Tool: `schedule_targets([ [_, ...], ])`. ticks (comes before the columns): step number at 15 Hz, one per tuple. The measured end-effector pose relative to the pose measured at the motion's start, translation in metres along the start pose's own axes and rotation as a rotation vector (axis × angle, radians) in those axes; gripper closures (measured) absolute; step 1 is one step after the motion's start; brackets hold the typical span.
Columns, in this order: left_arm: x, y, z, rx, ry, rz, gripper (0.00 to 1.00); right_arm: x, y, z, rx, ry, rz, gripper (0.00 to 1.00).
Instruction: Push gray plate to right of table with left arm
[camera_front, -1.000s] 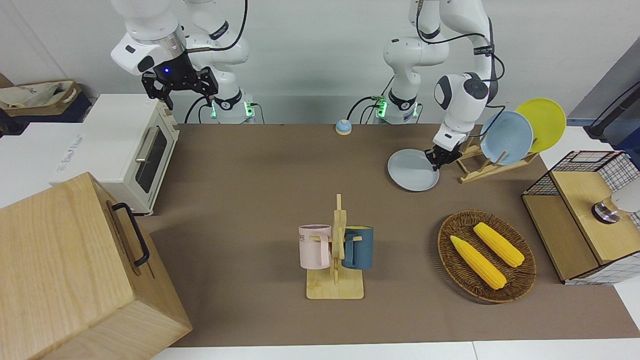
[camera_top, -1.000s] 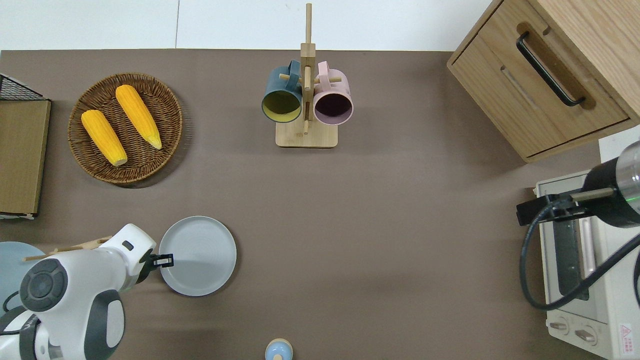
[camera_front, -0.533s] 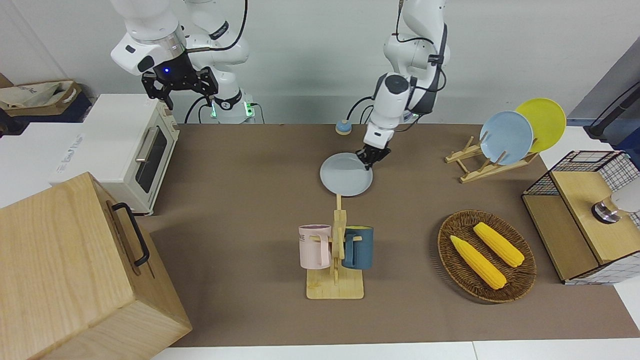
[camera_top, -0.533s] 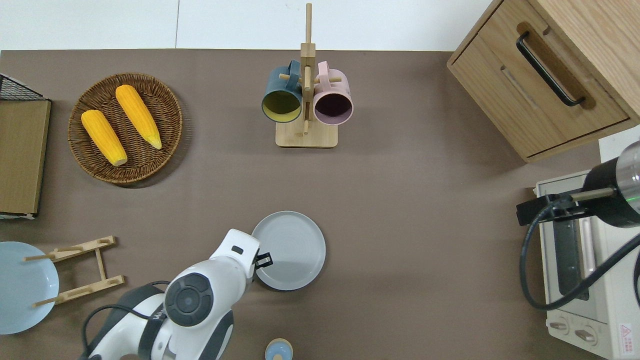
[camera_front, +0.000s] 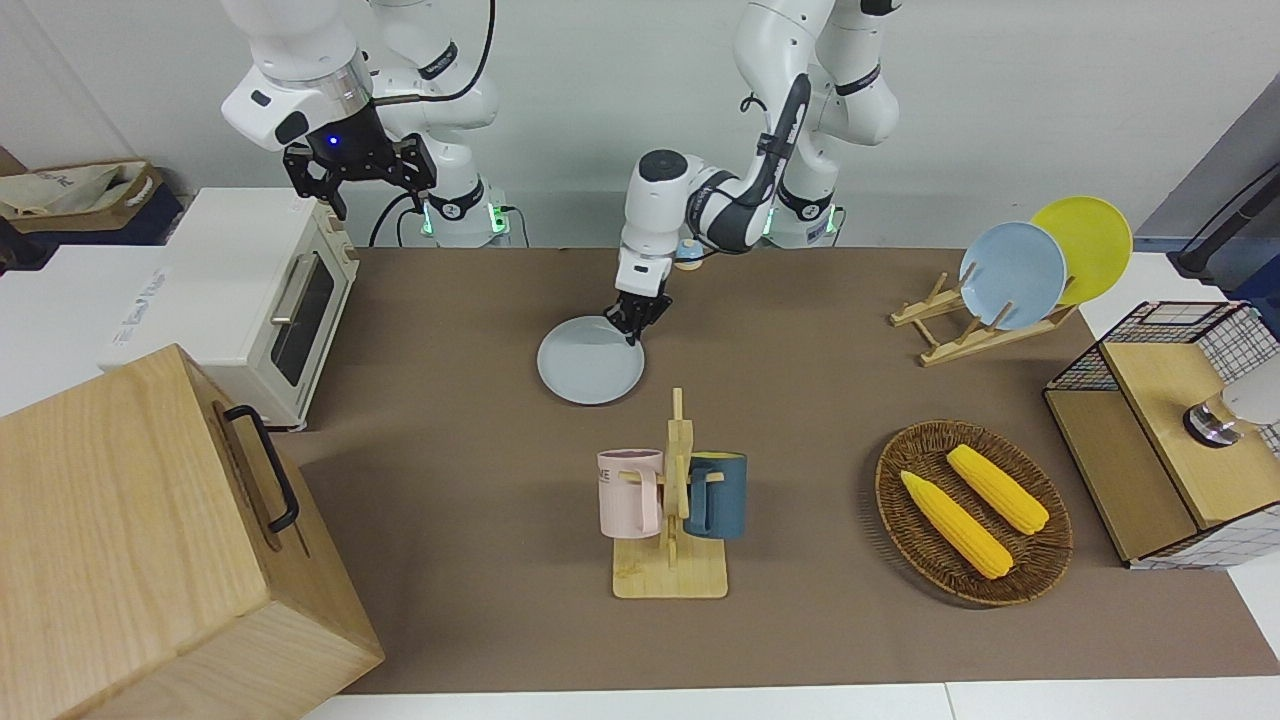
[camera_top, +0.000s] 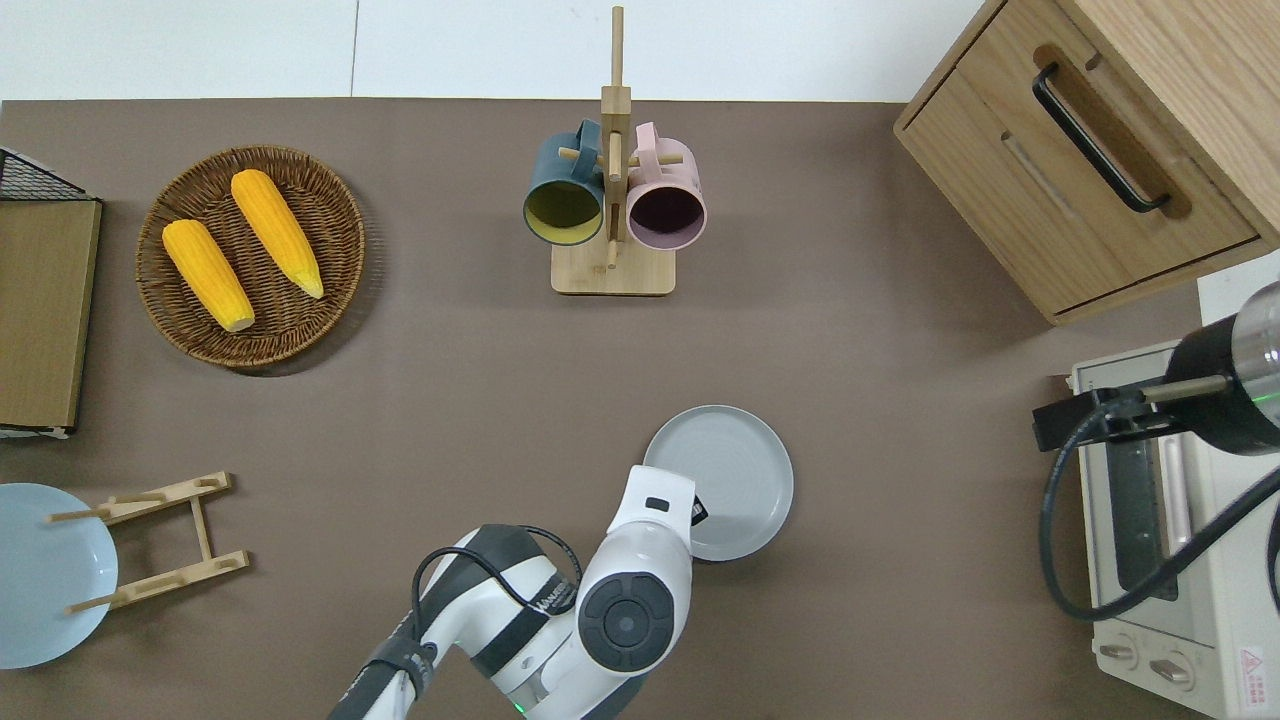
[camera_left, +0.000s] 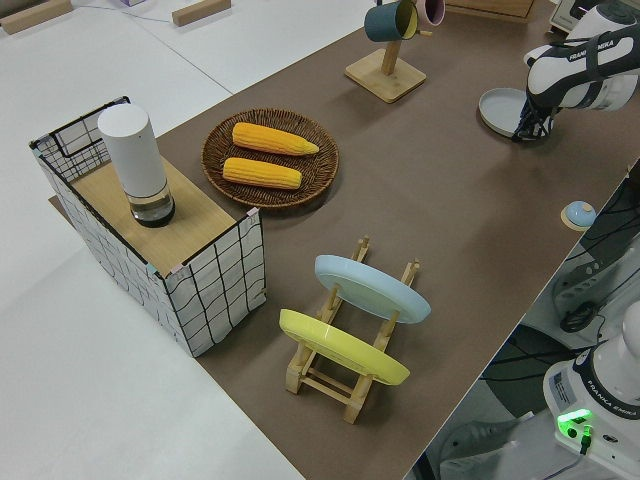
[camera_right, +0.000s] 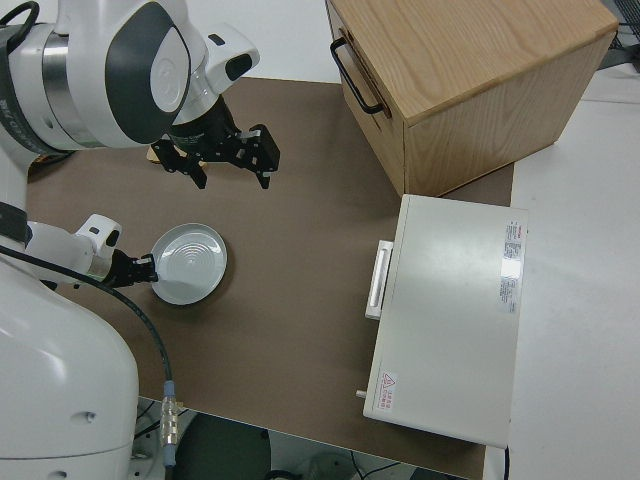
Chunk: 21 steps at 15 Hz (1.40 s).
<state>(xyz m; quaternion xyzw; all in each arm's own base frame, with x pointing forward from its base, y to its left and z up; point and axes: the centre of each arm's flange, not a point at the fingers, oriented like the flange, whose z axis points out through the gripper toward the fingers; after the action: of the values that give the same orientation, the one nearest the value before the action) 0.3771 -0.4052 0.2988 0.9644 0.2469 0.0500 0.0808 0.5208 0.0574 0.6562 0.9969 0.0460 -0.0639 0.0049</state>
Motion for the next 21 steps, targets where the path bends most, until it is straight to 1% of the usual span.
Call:
schedule_targets([
  [1,-0.008,0.010,0.001,-0.007,0.005,-0.005,0.99,0.000,0.000,0.000,0.000,0.000,0.000,0.01],
  [2,-0.011,0.015,0.001,-0.012,0.005,-0.004,0.99,0.000,0.000,0.000,0.000,0.000,0.000,0.01],
  [3,-0.010,0.016,0.001,-0.009,0.007,-0.002,0.94,0.000,0.000,0.000,0.000,0.000,0.000,0.01],
  [5,-0.003,0.014,0.002,0.027,0.009,0.055,0.78,0.000,0.000,0.000,0.000,0.000,0.000,0.01],
  [7,0.011,0.018,-0.006,0.070,0.008,0.093,0.56,0.000,0.000,0.000,0.000,0.000,0.000,0.01],
  [8,0.021,0.023,-0.015,0.079,0.011,0.110,0.40,0.000,0.000,0.000,0.000,0.000,0.000,0.01],
  [10,0.028,0.027,-0.027,0.079,0.013,0.142,0.19,0.000,0.000,0.000,0.000,0.000,0.000,0.01],
  [11,0.029,0.027,-0.033,0.082,0.009,0.161,0.08,0.000,0.000,0.000,0.000,0.000,0.000,0.01],
  [12,0.034,0.026,-0.044,0.087,-0.002,0.180,0.00,0.000,0.000,0.000,0.000,0.000,0.000,0.01],
  [14,0.049,0.017,-0.065,0.104,-0.027,0.225,0.00,0.000,0.000,0.000,0.000,0.000,0.000,0.01],
  [15,0.066,0.008,-0.087,0.116,-0.044,0.253,0.00,0.000,0.000,0.000,0.000,0.000,0.000,0.01],
  [16,0.077,0.001,-0.099,0.124,-0.055,0.276,0.00,0.000,0.000,0.000,0.000,0.000,0.000,0.01],
  [18,0.107,-0.021,-0.130,0.140,-0.078,0.335,0.00,0.000,0.000,0.000,0.000,0.000,0.000,0.01],
  [21,0.157,-0.055,-0.172,0.174,-0.119,0.408,0.00,0.000,0.000,0.000,0.000,0.000,0.000,0.01],
])
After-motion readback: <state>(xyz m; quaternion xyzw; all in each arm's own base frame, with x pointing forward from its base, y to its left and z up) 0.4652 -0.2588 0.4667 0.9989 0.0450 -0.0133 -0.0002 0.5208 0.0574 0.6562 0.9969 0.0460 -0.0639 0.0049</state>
